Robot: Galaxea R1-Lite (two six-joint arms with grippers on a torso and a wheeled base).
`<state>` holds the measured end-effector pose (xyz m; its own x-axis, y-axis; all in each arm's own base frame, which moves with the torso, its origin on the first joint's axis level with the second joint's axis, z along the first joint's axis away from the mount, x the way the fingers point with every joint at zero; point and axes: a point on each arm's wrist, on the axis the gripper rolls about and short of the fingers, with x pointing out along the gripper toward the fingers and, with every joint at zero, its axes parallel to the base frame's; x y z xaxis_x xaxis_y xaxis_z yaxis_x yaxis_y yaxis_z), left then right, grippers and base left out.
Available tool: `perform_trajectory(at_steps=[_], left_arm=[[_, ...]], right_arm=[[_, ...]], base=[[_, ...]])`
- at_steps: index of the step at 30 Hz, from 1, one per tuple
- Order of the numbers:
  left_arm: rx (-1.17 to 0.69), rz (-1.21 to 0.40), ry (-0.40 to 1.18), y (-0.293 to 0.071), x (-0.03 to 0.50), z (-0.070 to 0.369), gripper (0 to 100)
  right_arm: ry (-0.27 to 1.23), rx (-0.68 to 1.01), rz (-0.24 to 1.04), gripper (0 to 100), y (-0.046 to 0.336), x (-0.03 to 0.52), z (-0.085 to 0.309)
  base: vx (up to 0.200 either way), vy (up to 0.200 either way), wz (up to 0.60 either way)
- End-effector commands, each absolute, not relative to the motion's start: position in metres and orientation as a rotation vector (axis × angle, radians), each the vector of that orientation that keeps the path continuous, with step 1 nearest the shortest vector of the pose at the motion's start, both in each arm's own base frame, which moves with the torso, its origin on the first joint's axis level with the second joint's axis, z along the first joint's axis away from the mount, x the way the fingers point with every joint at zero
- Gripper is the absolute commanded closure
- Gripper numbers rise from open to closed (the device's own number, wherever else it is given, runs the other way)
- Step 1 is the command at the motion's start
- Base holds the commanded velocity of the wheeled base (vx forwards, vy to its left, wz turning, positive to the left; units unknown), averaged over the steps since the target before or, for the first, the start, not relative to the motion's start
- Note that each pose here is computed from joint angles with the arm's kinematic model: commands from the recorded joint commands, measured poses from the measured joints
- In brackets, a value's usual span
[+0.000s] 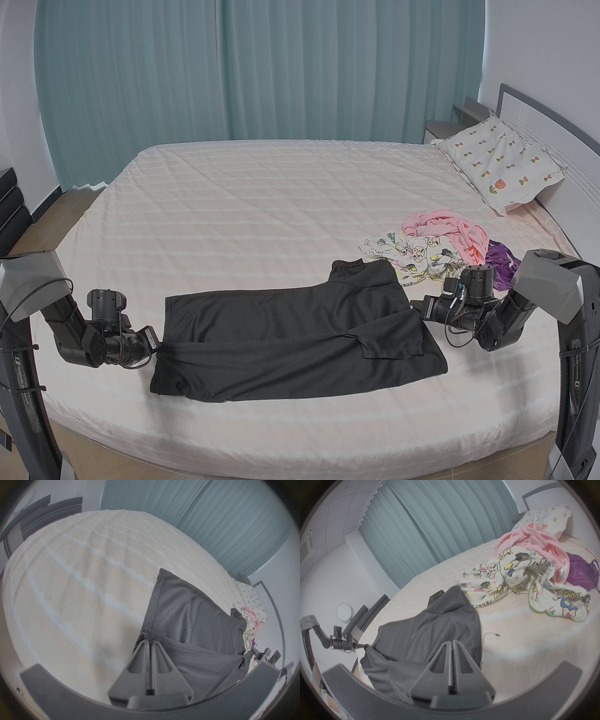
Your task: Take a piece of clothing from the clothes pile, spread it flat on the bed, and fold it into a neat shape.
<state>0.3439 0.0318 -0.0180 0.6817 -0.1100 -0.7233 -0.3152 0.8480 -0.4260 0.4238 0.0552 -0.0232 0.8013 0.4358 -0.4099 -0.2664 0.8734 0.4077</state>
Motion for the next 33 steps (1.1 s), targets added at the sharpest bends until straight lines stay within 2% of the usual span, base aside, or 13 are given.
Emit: perform_trajectory(at_steps=[1,6,13,14,21,24,28,29,33], left_arm=[[-0.565,0.13,0.82,0.035,0.343,-0.018,100],[-0.559,0.141,0.818,0.035,0.345,-0.019,100],[-0.559,0.136,0.796,0.035,0.354,-0.019,100],[-0.559,0.135,0.793,0.036,0.355,-0.018,0],[-0.613,0.153,0.777,0.035,0.363,-0.019,0],[-0.635,0.152,0.783,0.037,0.356,-0.015,0],[-0.639,0.13,0.818,0.033,0.338,-0.011,0],[-0.659,0.075,0.86,0.029,0.323,-0.01,0],[-0.651,0.032,0.914,0.016,0.303,-0.012,0]], right_arm=[[0.489,0.365,0.361,100,0.056,0.434,-0.021],[0.5,0.363,0.314,100,0.057,0.44,-0.032],[0.518,0.365,0.31,100,0.058,0.439,-0.038],[0.518,0.364,0.312,0,0.058,0.439,-0.039],[0.511,0.379,0.302,0,0.055,0.439,-0.037],[0.503,0.445,0.274,0,0.047,0.436,-0.023],[0.526,0.504,0.253,0,0.044,0.423,-0.013],[0.55,0.526,0.24,0,0.043,0.414,-0.012],[0.614,0.567,0.208,0,0.04,0.395,-0.019]], base=[[0.0,0.0,0.0],[0.0,0.0,0.0],[0.0,0.0,0.0],[0.0,0.0,0.0],[0.0,0.0,0.0],[0.0,0.0,0.0],[0.0,0.0,0.0],[0.0,0.0,0.0],[0.0,0.0,0.0]])
